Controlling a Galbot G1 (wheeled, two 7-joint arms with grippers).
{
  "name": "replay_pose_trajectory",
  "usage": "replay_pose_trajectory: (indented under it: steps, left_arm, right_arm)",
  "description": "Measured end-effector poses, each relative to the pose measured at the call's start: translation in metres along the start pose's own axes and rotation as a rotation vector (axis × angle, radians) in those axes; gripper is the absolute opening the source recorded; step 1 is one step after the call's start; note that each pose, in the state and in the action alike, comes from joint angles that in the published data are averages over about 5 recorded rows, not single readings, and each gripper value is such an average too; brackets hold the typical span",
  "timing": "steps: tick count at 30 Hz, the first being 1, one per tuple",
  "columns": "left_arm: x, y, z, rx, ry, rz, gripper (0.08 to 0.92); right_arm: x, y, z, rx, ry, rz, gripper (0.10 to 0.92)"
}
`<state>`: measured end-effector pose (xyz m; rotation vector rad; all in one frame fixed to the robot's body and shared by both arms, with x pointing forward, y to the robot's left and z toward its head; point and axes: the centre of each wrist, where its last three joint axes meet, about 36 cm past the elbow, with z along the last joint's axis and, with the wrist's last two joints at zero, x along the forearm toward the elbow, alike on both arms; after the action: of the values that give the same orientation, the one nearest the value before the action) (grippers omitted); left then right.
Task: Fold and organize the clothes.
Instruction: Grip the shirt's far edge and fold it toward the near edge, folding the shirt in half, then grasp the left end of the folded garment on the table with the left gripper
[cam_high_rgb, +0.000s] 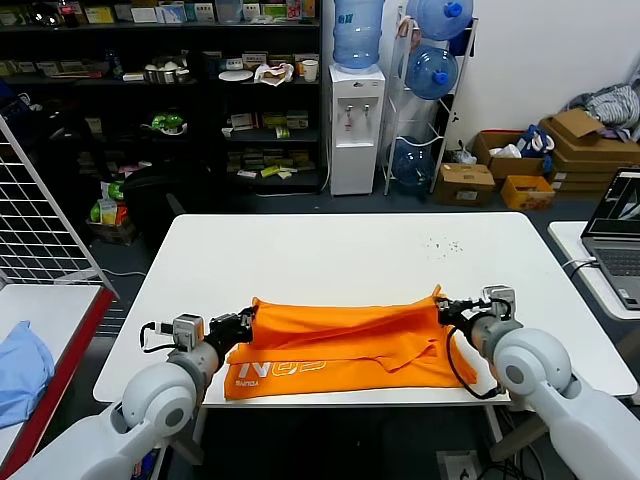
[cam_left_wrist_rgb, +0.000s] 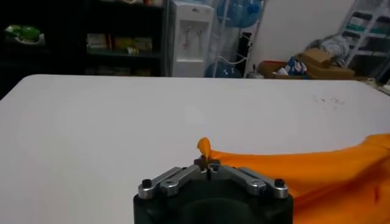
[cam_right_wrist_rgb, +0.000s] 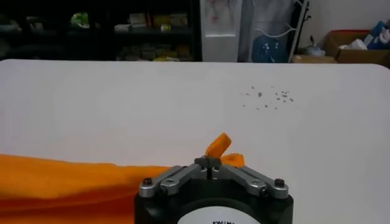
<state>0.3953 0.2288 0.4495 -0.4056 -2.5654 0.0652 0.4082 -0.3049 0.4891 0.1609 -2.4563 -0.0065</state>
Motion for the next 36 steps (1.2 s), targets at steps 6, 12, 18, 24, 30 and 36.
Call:
replay_pose_trajectory:
  steps: [6, 12, 18, 24, 30, 36]
  left_arm:
    - [0.014, -0.006, 0.011, -0.001, 0.021, 0.007, 0.144]
    - [0.023, -0.007, 0.020, -0.001, 0.039, 0.003, 0.315]
    - [0.028, -0.005, 0.027, 0.000, 0.051, -0.011, 0.505]
    - [0.029, -0.003, 0.037, 0.010, 0.061, -0.024, 0.670]
    - [0.026, 0.002, 0.051, 0.025, 0.078, -0.040, 0.842]
    - [0.022, 0.005, 0.064, 0.031, 0.090, -0.055, 0.918]
  right_arm:
    - [0.019, 0.002, 0.006, 0.020, 0.016, -0.009, 0.188]
    - [0.029, 0.002, 0.009, 0.042, 0.020, -0.016, 0.360]
    - [0.036, 0.001, 0.010, 0.052, 0.018, -0.025, 0.533]
    - [0.039, -0.002, 0.015, 0.054, 0.022, -0.018, 0.724]
    - [0.041, -0.002, 0.019, 0.052, 0.027, -0.012, 0.885]
    - [0.042, -0.002, 0.021, 0.049, 0.030, -0.010, 0.920]
